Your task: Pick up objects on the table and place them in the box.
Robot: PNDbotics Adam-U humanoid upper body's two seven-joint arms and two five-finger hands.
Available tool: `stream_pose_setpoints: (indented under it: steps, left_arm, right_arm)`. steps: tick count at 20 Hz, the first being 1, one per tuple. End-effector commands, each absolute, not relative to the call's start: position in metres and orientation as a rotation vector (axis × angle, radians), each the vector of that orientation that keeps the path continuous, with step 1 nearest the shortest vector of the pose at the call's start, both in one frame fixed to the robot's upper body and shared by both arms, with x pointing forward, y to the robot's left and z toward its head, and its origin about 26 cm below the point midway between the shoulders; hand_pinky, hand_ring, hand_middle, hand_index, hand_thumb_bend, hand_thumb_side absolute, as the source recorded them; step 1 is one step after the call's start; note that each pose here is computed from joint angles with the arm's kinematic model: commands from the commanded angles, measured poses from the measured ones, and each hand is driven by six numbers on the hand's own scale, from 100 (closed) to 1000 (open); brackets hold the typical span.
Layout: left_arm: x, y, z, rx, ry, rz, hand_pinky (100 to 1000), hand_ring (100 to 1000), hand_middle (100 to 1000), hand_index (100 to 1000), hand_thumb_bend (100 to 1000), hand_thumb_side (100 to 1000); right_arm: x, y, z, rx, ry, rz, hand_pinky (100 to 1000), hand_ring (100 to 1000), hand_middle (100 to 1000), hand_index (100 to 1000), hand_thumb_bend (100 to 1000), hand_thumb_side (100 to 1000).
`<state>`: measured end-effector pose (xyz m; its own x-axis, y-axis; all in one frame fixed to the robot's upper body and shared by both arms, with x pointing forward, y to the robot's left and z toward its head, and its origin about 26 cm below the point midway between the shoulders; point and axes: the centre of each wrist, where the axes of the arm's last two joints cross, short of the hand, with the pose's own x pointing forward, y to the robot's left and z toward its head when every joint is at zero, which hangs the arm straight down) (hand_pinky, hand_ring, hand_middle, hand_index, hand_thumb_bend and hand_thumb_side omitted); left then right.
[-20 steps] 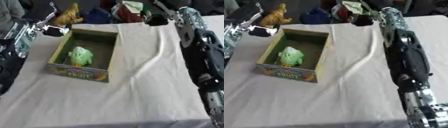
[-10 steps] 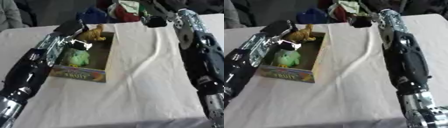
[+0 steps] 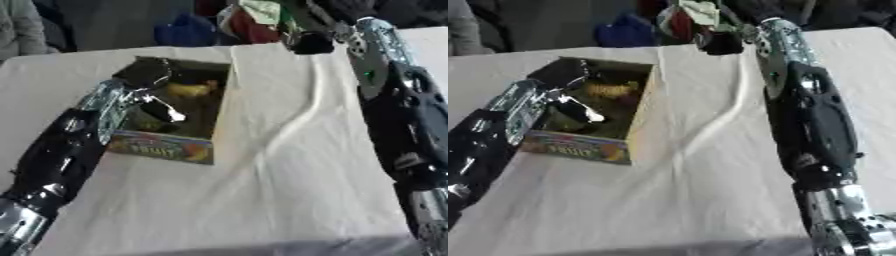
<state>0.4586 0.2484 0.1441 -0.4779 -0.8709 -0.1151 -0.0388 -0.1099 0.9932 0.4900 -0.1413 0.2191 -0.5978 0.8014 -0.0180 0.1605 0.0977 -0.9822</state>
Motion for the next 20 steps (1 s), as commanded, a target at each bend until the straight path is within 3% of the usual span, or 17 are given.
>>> stream_pose_setpoints:
  steps: [1, 5, 10, 20]
  left_arm:
    - [0.452, 0.272, 0.188, 1.134, -1.575, -1.595, 744, 740, 728, 816, 1000, 771]
    - [0.427, 0.295, 0.228, 1.211, -1.673, -1.499, 753, 737, 732, 824, 1000, 862]
    - [0.387, 0.316, 0.251, 1.185, -1.822, -1.307, 755, 708, 707, 811, 1000, 848]
    - [0.327, 0.333, 0.212, 1.004, -2.007, -0.860, 760, 663, 670, 794, 1000, 797]
  right_arm:
    - [0.490, -0.146, 0.236, -0.981, -1.867, 1.518, 735, 772, 834, 895, 100, 560]
    - [0.490, -0.151, 0.237, -0.991, -1.855, 1.513, 735, 772, 835, 896, 100, 563]
    - [0.491, -0.154, 0.240, -1.002, -1.860, 1.500, 735, 772, 835, 896, 100, 550]
    - [0.488, -0.166, 0.242, -1.006, -1.900, 1.445, 732, 763, 829, 894, 100, 544]
